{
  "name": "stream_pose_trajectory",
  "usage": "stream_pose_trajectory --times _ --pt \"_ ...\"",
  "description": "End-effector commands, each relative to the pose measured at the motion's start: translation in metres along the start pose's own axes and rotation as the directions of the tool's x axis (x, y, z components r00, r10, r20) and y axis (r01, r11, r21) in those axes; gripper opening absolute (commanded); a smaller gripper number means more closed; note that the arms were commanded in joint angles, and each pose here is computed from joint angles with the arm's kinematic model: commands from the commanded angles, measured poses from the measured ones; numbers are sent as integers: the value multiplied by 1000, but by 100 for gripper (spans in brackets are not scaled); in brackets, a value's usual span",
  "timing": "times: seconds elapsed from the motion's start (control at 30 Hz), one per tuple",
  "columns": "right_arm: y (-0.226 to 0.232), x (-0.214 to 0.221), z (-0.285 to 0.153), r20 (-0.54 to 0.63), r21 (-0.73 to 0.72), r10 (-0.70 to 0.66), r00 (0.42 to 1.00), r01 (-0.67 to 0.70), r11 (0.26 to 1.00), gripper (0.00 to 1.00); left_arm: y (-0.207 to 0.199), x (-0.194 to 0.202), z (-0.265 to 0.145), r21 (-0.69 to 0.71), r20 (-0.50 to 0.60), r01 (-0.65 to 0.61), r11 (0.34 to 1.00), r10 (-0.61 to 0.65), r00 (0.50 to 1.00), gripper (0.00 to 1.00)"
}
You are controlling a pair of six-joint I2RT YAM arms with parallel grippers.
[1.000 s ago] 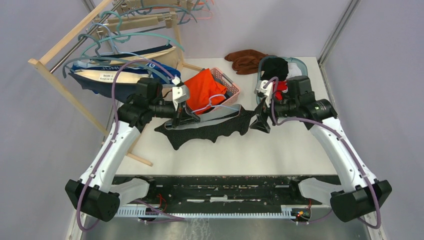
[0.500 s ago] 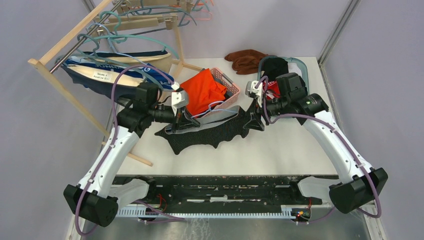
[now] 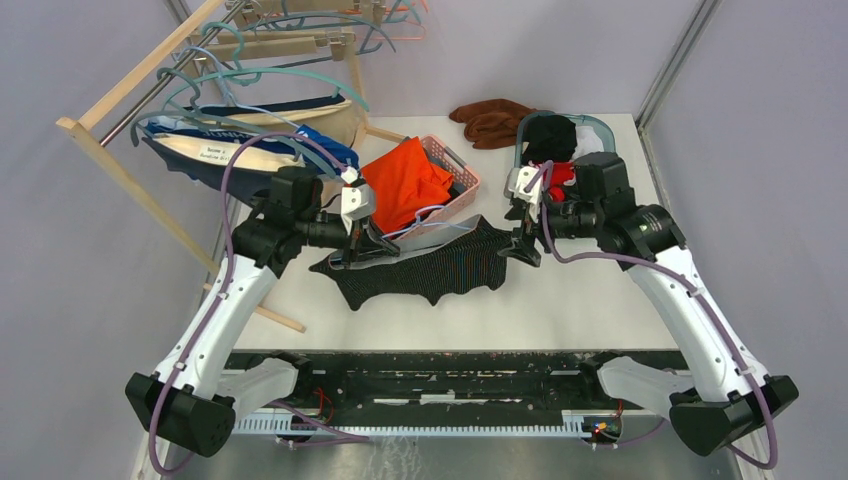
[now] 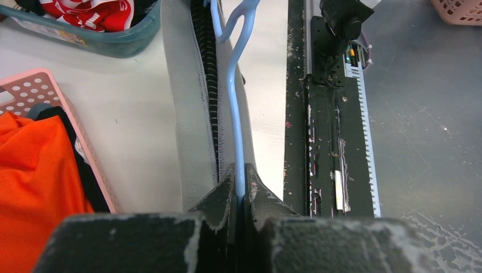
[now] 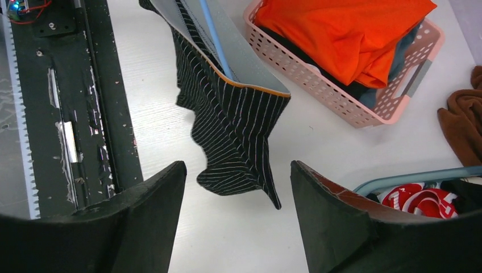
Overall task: Remove the underwear clipped to the hanger
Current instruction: Remove the underwear from the hanger.
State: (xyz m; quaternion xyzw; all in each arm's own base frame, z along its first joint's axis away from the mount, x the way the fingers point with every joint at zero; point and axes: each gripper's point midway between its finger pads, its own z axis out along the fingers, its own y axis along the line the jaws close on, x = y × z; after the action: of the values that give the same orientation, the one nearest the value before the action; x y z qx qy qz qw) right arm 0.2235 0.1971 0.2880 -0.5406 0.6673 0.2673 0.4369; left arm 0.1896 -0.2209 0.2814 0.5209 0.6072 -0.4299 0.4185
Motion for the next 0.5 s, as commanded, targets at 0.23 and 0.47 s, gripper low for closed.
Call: stream_pose_trajectory --times 0.23,0.47 --pt "9 5 34 -33 -205 72 997 -77 976 79 -18 -20 3 93 64 -84 992 78 995 3" --pt "17 0 39 9 -243 79 997 -75 967 25 -14 -19 6 89 60 -81 993 76 995 3"
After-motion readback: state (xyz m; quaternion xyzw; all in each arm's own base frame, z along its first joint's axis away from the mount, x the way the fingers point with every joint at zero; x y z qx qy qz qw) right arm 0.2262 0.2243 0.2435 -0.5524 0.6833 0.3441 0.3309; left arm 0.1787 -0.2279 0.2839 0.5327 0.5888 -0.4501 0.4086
